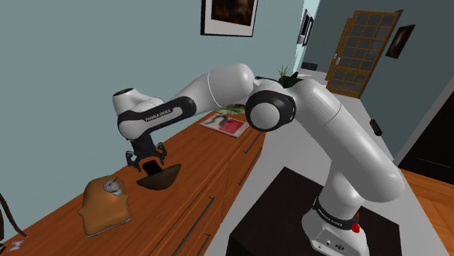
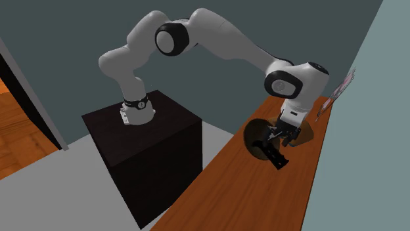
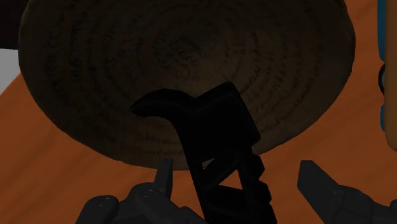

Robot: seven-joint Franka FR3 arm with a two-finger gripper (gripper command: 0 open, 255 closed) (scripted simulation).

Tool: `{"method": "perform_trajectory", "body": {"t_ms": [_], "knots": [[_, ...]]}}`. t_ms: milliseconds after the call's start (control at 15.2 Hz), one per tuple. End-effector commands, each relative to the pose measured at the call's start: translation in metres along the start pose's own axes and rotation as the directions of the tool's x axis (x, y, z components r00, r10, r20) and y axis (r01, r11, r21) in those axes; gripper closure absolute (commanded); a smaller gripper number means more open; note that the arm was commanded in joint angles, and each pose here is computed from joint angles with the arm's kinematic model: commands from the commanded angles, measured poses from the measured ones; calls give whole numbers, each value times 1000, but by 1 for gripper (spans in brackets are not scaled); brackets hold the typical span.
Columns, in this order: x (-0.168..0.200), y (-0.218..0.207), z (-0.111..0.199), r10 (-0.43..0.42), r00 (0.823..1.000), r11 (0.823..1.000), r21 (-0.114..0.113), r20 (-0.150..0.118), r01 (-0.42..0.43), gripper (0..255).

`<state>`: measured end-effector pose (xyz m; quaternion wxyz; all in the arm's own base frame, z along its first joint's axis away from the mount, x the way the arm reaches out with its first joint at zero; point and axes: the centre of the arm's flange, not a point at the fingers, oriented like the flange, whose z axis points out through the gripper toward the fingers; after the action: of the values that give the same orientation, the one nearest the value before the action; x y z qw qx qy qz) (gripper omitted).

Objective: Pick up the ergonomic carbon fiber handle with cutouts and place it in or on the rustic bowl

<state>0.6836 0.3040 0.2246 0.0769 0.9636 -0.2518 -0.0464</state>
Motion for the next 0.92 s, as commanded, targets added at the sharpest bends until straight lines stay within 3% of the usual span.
{"method": "perform_trajectory", "body": {"t_ms": [0, 198, 660, 726, 858], "knots": [[0, 1, 10, 0, 1000, 1000, 1, -1, 0, 0], [0, 1, 23, 0, 1000, 1000, 1, -1, 0, 0], [1, 1, 23, 0, 1000, 1000, 1, -1, 0, 0], [1, 1, 23, 0, 1000, 1000, 1, -1, 0, 255], [1, 1, 23, 0, 1000, 1000, 1, -1, 0, 255]]}}
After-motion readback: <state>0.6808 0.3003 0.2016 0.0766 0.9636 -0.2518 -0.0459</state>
